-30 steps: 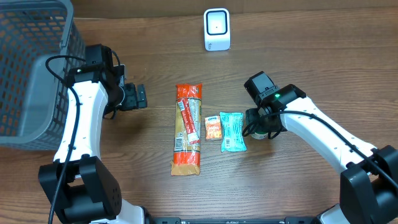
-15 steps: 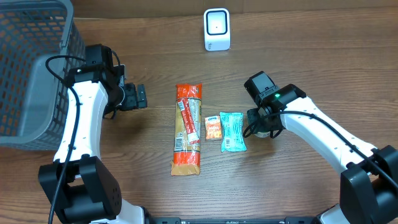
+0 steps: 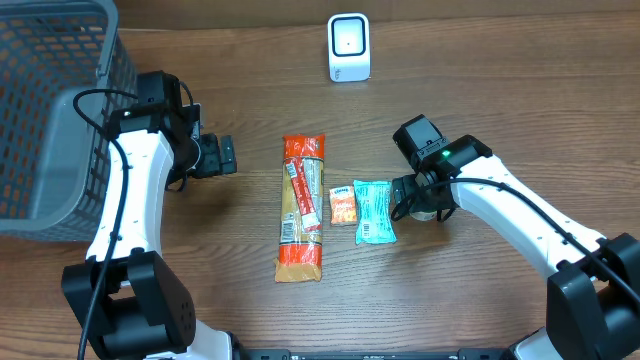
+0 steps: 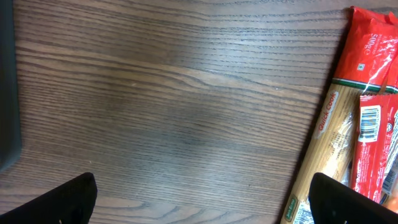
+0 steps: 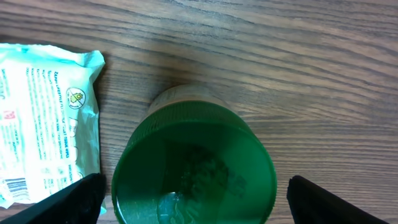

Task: Scan the item barcode
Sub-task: 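Lower the right gripper and grasp the green-lid jar, then lift the jar and carry it to the white barcode scanner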

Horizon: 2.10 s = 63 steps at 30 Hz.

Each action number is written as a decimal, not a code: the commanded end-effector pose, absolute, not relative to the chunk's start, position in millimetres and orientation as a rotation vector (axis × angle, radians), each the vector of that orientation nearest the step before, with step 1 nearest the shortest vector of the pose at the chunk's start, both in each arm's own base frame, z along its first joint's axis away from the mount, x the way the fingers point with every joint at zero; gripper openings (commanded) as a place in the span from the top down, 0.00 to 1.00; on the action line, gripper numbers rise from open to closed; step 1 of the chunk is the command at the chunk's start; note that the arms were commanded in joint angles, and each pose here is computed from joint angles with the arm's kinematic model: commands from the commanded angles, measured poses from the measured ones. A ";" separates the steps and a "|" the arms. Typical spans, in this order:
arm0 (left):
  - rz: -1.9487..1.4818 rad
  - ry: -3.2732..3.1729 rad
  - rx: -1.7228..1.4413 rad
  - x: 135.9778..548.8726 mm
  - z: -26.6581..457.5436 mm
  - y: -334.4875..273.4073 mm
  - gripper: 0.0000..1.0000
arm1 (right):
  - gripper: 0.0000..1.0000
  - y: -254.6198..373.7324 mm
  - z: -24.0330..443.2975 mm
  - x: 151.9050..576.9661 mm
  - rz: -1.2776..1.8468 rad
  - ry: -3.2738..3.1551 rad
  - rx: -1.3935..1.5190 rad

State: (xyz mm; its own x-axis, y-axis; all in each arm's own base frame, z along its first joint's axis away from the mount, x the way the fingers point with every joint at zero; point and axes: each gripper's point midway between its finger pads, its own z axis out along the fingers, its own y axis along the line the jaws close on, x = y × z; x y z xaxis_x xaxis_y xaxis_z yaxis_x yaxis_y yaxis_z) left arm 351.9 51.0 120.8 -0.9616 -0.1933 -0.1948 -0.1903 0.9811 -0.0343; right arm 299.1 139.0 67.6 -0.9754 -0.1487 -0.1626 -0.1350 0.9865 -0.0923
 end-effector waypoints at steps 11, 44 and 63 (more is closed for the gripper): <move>-0.031 2.895 -0.241 355.5 132.7 49.5 0.00 | 0.04 137.5 47.2 305.9 -0.107 2.916 -0.171; -0.031 2.895 -0.241 355.5 132.7 49.5 0.00 | 0.18 131.3 26.1 310.3 -0.131 2.853 -0.148; -0.031 2.895 -0.241 355.5 132.7 49.5 0.00 | 0.42 132.2 26.0 311.9 -0.126 2.846 -0.147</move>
State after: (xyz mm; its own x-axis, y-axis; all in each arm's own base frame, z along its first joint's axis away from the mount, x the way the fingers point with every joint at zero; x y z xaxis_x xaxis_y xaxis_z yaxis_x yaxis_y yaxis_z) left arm 351.9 51.0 120.8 -0.9616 -0.1933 -0.1948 -0.1903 0.9811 -0.0343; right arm 312.8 137.1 28.9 -0.9505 -0.1225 -0.2855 -0.1008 0.9909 -0.0895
